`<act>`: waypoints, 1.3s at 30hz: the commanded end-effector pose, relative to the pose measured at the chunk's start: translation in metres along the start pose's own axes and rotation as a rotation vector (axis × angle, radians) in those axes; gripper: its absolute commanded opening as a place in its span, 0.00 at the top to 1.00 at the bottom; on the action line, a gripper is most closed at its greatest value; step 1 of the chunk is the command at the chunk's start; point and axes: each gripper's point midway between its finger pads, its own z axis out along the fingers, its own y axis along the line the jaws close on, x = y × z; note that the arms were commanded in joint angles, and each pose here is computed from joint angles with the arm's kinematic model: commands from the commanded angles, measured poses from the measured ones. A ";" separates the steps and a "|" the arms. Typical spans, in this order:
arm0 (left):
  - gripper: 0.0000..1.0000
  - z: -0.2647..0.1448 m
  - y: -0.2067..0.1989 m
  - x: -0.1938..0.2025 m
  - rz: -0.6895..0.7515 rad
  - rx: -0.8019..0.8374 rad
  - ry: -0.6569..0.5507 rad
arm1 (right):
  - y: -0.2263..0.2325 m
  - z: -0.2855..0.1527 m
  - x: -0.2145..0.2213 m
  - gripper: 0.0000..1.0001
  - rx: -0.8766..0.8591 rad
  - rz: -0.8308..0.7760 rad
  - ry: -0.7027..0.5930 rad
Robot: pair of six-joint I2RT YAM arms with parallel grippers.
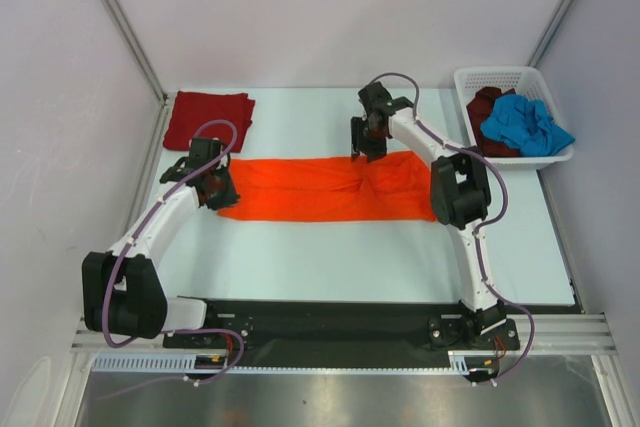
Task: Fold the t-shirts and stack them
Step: Fold the tshirt
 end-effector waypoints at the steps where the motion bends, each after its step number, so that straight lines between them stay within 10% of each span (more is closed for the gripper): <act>1: 0.83 -0.011 -0.006 -0.005 0.021 0.031 -0.030 | -0.006 -0.004 -0.006 0.43 0.046 -0.020 -0.001; 19: 0.82 -0.006 -0.009 -0.004 0.021 0.041 -0.025 | -0.109 -0.067 -0.017 0.35 0.215 0.320 -0.077; 39: 0.82 -0.007 -0.009 -0.003 0.024 0.045 -0.022 | -0.123 -0.016 0.002 0.66 0.247 0.620 0.039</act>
